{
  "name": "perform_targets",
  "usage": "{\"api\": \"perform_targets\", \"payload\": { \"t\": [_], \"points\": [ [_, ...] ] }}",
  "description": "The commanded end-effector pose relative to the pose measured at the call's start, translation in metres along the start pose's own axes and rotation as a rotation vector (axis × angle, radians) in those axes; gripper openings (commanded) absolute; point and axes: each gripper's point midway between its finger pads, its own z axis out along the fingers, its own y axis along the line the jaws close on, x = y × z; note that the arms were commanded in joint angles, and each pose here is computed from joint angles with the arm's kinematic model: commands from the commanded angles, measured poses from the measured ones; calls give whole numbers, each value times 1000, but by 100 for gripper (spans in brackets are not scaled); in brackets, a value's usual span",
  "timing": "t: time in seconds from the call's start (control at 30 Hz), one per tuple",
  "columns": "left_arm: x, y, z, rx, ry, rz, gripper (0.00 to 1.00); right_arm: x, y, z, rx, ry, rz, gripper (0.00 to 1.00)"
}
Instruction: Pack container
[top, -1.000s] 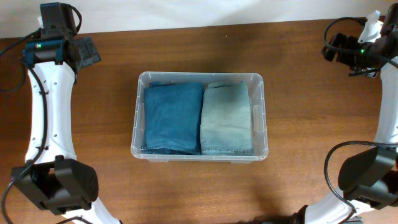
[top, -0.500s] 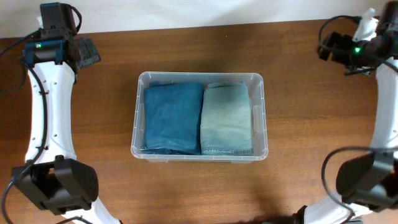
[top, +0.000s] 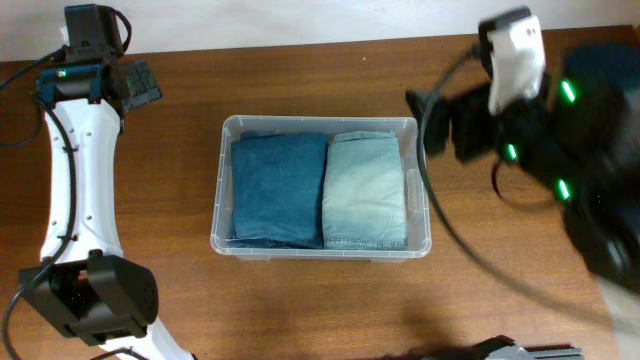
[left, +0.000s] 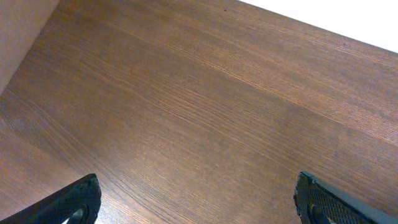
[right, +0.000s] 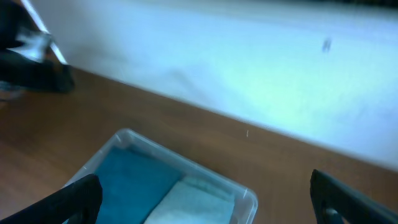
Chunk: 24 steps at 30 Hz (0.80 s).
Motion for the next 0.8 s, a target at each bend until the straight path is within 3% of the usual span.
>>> {"api": "perform_targets", "payload": {
  "t": [0.0,0.2,0.3,0.47,0.77],
  "points": [
    [-6,3,-9,-1,-25,-11,99,3,-3,-43,70,-81,-70,98],
    [-6,3,-9,-1,-25,-11,99,47,-12,-84,138,-215,-59,98],
    [-6,3,-9,-1,-25,-11,99,89,-20,-91,195,-283,-53,98],
    [-6,3,-9,-1,-25,-11,99,152,-34,-78,285,-397,-50,98],
    [-6,3,-9,-1,-25,-11,99,201,-52,-38,324,-584,-47,98]
  ]
}}
